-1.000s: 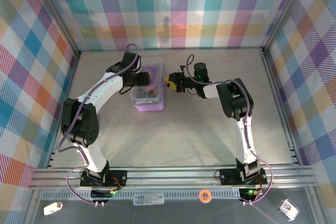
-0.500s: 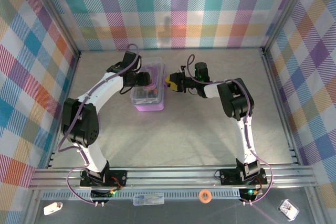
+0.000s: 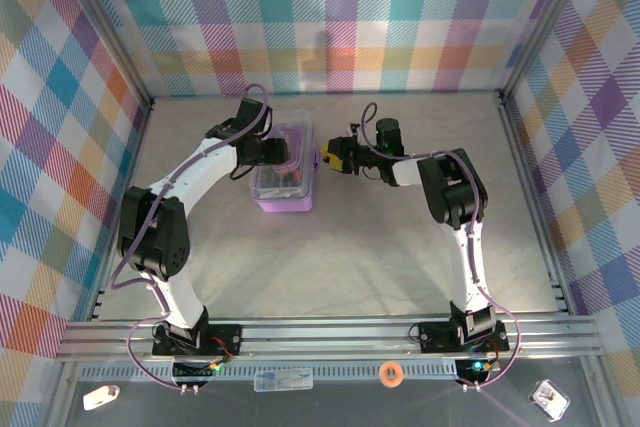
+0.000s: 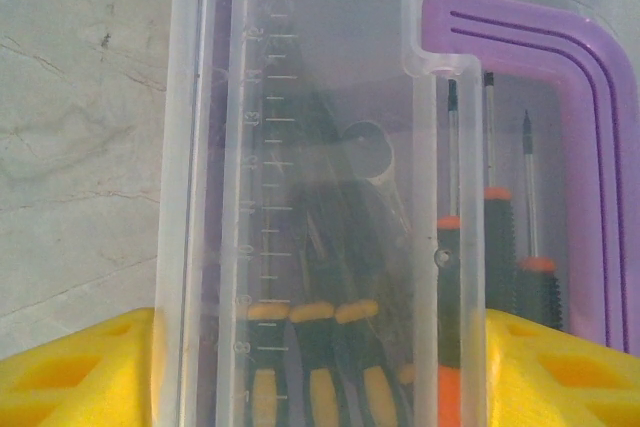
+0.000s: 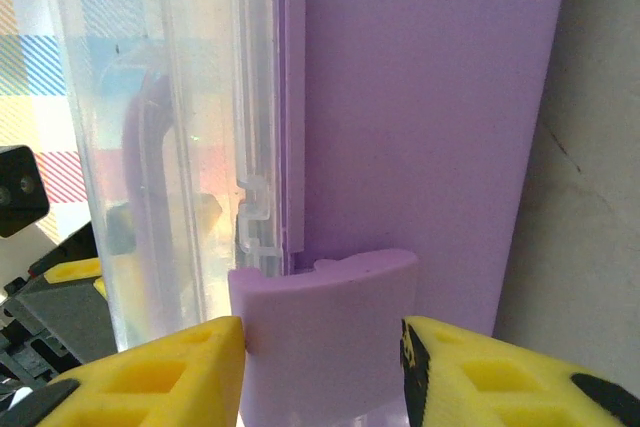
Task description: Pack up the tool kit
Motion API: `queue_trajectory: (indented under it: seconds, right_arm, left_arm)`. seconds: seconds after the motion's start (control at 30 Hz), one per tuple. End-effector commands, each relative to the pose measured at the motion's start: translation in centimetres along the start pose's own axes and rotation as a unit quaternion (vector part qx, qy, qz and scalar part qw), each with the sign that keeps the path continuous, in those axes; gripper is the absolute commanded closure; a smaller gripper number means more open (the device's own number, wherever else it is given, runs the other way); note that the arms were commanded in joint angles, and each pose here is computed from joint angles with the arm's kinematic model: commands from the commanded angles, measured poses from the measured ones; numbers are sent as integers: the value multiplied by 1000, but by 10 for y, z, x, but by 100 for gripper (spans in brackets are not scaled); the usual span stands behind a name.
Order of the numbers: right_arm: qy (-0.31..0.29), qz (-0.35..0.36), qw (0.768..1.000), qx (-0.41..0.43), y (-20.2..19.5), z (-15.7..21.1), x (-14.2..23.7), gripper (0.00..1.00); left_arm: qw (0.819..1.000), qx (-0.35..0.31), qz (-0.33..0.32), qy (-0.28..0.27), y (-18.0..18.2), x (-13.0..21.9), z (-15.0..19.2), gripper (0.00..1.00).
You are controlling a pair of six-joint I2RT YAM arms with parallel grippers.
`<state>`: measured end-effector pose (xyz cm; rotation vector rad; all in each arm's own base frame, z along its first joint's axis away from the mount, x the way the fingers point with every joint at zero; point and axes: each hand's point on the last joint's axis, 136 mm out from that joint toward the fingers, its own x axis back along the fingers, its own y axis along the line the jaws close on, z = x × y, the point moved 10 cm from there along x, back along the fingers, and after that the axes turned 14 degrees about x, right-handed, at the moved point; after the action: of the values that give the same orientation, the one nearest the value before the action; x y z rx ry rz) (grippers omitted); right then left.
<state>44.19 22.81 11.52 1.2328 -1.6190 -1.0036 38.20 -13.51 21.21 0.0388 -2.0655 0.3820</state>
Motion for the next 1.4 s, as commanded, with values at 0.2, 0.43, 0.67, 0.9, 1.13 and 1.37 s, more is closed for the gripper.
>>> queue_trajectory:
  seconds: [0.2, 0.43, 0.67, 0.9, 1.13, 1.37]
  right_arm:
    - [-15, -8, 999, 31, 19, -13, 3, 55]
    - [-13, -30, 999, 34, 33, -18, -4, 56]
    - [-10, -39, 998, 39, 42, -14, -12, 56]
    - [-9, -46, 999, 28, 34, -9, -14, 56]
    - [-9, -41, 999, 32, 39, -10, -10, 56]
    - [-4, 30, 999, 14, 13, -2, 12, 51]
  left_arm:
    - [957, 11, -109, 268, 41, -54, 96, 79]
    - [956, 10, -116, 271, 43, -59, 99, 79]
    - [944, -11, -198, 262, 46, -68, 102, 84]
    - [937, -17, -214, 275, 45, -80, 110, 86]
    - [934, -22, -215, 283, 46, -89, 118, 87]
    - [938, -3, -177, 298, 50, -94, 126, 89]
